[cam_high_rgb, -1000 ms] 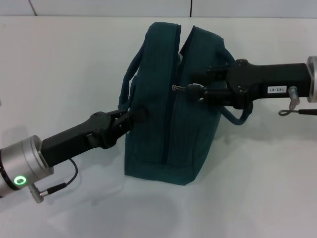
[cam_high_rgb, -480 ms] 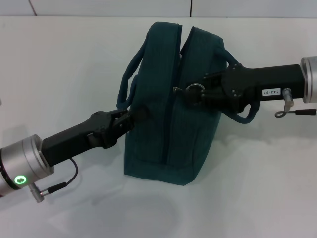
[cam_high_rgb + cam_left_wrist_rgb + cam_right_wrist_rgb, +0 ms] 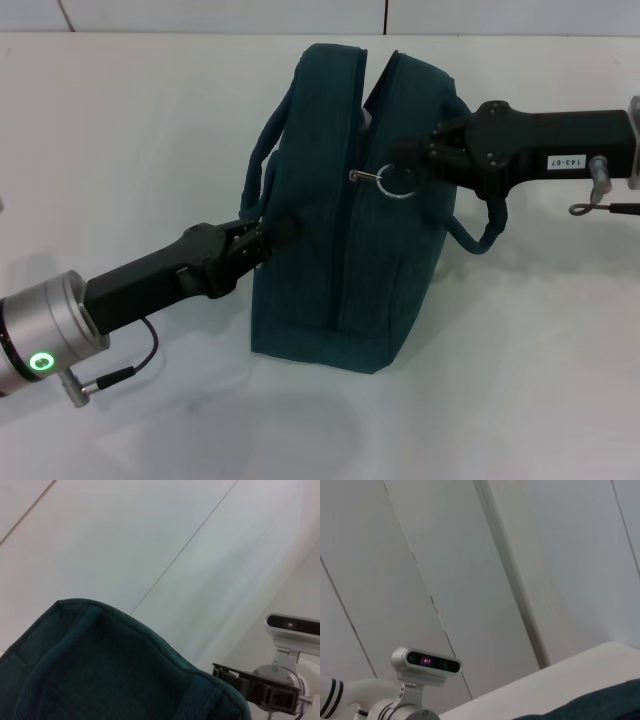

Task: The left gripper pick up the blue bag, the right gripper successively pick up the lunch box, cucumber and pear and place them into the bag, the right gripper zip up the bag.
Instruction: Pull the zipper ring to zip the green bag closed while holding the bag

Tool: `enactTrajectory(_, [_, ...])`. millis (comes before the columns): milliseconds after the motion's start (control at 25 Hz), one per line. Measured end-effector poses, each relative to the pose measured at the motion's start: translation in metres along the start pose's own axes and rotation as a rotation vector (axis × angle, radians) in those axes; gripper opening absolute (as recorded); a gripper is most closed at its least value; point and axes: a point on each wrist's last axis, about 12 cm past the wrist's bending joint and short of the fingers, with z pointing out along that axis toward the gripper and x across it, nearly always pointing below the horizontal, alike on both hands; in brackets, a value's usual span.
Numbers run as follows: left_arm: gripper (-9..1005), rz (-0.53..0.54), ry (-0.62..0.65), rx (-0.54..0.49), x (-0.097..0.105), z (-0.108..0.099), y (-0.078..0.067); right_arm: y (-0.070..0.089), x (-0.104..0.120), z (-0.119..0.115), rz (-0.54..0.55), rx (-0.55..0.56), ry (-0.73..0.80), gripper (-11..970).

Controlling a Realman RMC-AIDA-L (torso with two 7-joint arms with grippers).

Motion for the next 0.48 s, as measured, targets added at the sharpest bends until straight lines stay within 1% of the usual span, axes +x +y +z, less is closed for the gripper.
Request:
enactTrajectory(320, [51, 0.001, 0.001, 0.002, -0.0007, 0.0008, 0.0002, 0.0002, -0.0004, -0.0019, 0.004, 0.001, -0.012, 60])
enactTrajectory(480, [51, 0.001, 0.001, 0.002, -0.0009, 0.0007, 0.0003, -0.0007, -0.0029, -0.0092, 0.017, 0.006, -0.056, 26])
